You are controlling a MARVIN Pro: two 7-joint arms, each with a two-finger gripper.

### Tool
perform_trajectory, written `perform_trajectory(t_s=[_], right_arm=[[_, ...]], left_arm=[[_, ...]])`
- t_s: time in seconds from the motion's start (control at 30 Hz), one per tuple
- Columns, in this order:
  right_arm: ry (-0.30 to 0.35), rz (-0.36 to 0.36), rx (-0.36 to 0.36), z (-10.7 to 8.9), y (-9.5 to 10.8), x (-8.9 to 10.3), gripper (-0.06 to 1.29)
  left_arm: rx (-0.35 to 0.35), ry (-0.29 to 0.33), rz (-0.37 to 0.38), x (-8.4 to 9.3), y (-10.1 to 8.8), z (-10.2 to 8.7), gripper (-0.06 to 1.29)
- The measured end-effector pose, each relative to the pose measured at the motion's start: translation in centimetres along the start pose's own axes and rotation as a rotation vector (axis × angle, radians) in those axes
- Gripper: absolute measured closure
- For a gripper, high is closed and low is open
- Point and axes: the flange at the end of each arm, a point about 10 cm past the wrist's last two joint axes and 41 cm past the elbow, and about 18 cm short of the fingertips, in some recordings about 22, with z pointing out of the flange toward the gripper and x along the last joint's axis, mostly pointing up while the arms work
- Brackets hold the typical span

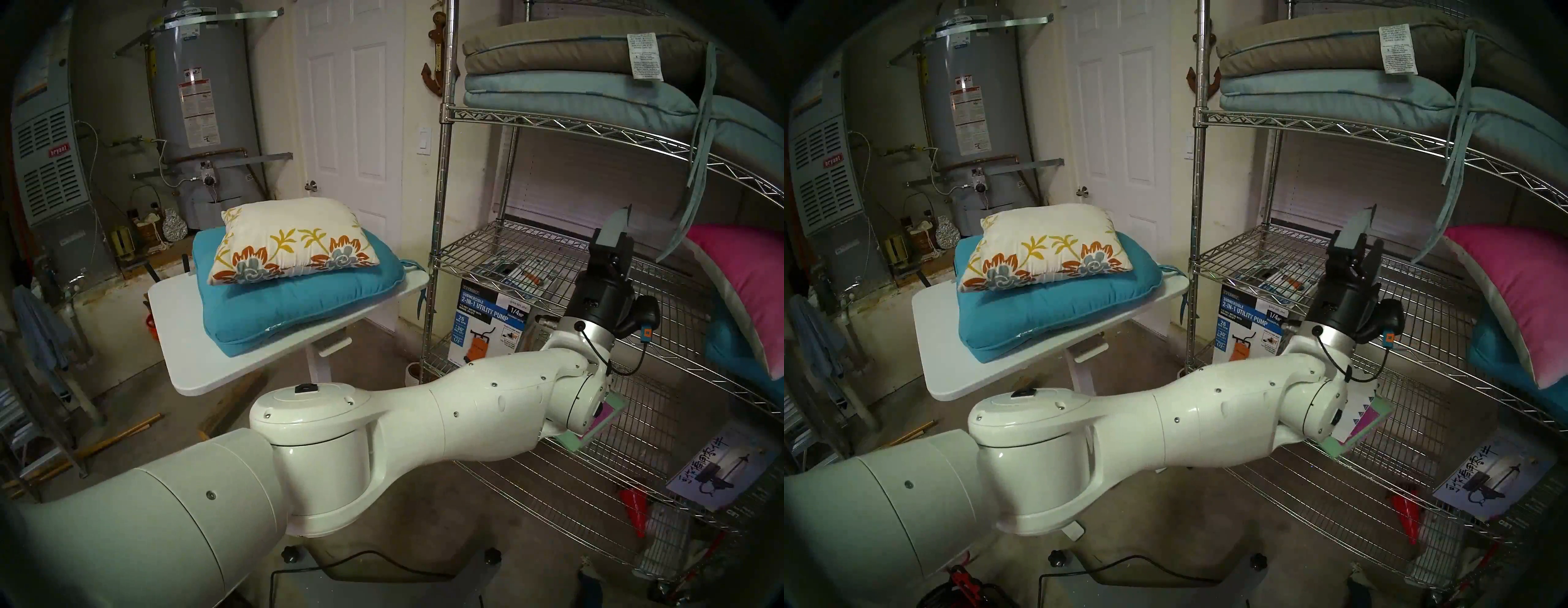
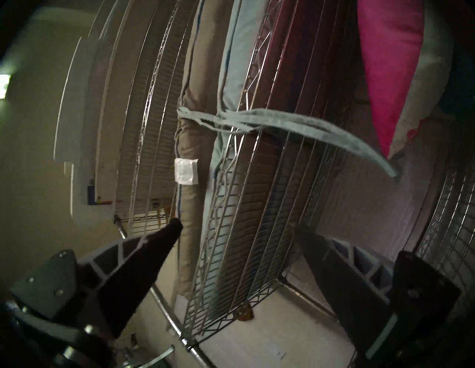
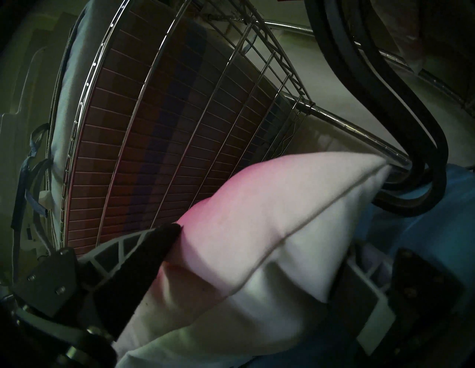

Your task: Put cushion on the shelf

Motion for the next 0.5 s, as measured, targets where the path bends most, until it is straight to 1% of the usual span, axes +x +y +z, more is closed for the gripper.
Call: perform_trajectory(t_s=[0.23, 0.5], right_arm=[[-0.007, 0.0, 0.007, -0.2, -0.1, 0.0, 0.01], [-0.014, 0.001, 0.014, -0.4, -0.1, 0.0, 0.01]], left_arm=[[0.076, -0.068, 0.062, -1.5, -1.4, -0.9, 0.02], [0.144, -0.141, 0.12, -2.8, -3.0, -2.1, 0.01]])
